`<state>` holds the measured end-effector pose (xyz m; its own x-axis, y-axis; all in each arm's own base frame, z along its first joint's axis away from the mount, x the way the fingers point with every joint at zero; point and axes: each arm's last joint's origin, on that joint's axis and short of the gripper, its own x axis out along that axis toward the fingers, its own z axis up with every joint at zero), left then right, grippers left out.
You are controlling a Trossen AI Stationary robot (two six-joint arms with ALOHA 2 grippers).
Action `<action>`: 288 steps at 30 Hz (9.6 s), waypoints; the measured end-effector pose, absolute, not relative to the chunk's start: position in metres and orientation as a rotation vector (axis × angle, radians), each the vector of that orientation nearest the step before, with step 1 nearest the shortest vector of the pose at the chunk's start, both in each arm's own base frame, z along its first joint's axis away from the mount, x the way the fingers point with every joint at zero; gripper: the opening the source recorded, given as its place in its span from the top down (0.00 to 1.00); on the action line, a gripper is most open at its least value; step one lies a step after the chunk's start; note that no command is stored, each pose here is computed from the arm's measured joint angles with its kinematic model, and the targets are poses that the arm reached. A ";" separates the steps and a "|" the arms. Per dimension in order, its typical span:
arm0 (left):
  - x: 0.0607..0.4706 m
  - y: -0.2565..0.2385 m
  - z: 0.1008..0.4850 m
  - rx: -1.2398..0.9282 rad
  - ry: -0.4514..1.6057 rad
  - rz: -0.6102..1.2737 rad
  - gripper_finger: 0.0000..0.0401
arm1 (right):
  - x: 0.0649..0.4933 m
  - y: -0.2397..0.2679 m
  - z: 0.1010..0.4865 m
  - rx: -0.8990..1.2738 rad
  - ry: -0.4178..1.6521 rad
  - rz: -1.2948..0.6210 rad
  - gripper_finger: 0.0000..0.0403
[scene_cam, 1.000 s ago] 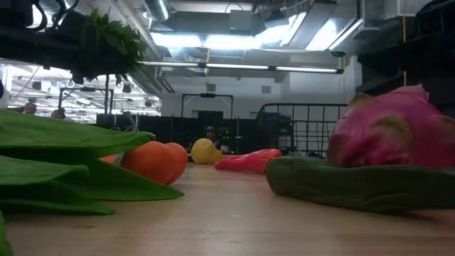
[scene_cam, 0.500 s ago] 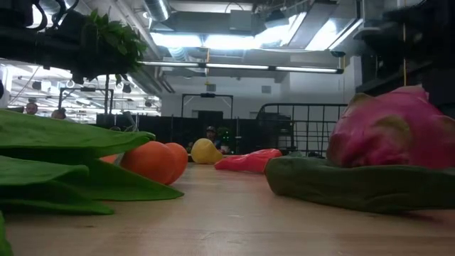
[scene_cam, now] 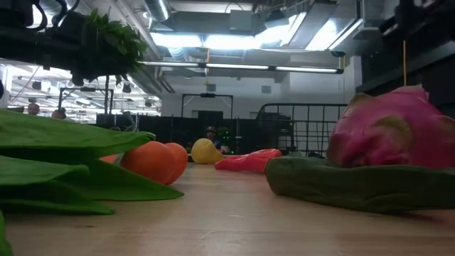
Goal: Build produce basket
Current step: Put the dragon fruit into the wire basket, then put the carrot into the wire basket
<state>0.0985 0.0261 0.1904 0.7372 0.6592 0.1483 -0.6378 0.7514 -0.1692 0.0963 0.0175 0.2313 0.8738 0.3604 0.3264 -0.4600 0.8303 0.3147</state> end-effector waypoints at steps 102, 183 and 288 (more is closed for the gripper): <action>0.099 0.026 0.185 -0.107 -0.148 0.728 0.47 | 0.271 0.099 0.329 -0.323 0.613 -0.289 1.00; 0.099 0.026 0.185 -0.107 -0.148 0.728 0.47 | 0.350 0.078 0.167 0.221 1.081 -0.609 0.57; 0.099 0.027 0.185 -0.106 -0.146 0.728 0.47 | 0.236 -0.013 0.343 -0.141 0.906 -0.994 1.00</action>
